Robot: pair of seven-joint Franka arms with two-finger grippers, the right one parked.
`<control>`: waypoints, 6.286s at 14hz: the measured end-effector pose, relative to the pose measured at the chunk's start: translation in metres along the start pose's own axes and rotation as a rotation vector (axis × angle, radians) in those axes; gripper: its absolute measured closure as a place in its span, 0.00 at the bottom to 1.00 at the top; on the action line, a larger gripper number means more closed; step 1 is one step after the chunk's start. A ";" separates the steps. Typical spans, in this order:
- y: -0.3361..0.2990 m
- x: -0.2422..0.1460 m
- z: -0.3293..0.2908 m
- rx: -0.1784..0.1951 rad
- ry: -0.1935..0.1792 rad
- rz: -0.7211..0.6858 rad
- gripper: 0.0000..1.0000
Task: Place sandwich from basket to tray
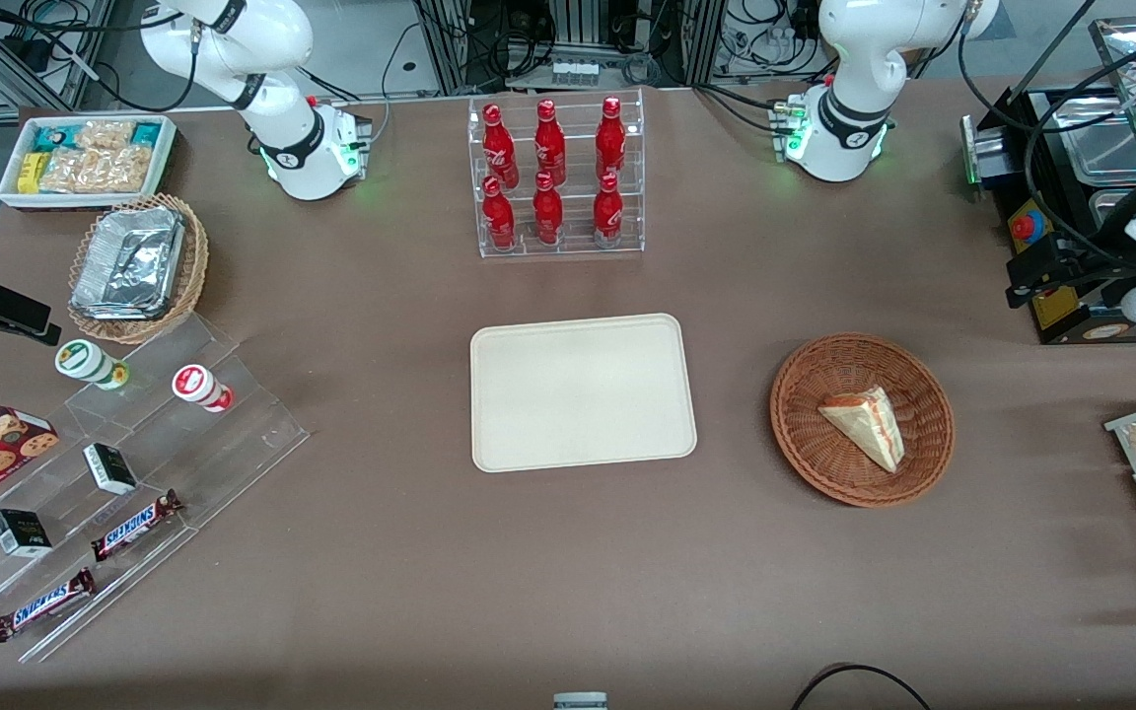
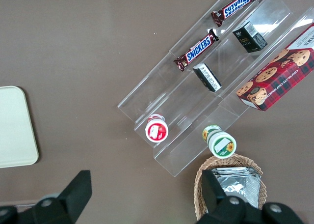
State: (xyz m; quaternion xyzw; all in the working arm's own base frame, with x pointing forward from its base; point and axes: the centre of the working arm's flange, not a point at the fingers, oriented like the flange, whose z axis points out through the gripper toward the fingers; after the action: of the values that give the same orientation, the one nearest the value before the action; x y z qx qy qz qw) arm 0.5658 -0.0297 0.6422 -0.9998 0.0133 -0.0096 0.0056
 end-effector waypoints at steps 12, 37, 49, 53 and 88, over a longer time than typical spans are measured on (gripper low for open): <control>-0.002 -0.001 0.185 -0.004 0.031 -0.158 0.00; 0.034 -0.021 0.363 -0.093 0.138 -0.703 0.65; 0.333 -0.025 0.231 -0.008 -0.010 -0.279 0.83; 0.434 -0.050 0.289 -0.028 -0.016 -0.172 0.83; 0.144 -0.012 0.033 0.038 -0.026 -0.251 0.00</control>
State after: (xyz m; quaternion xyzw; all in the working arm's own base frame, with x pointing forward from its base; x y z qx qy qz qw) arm 0.5511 -0.1732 0.6072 -0.9934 -0.1124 0.0026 0.0234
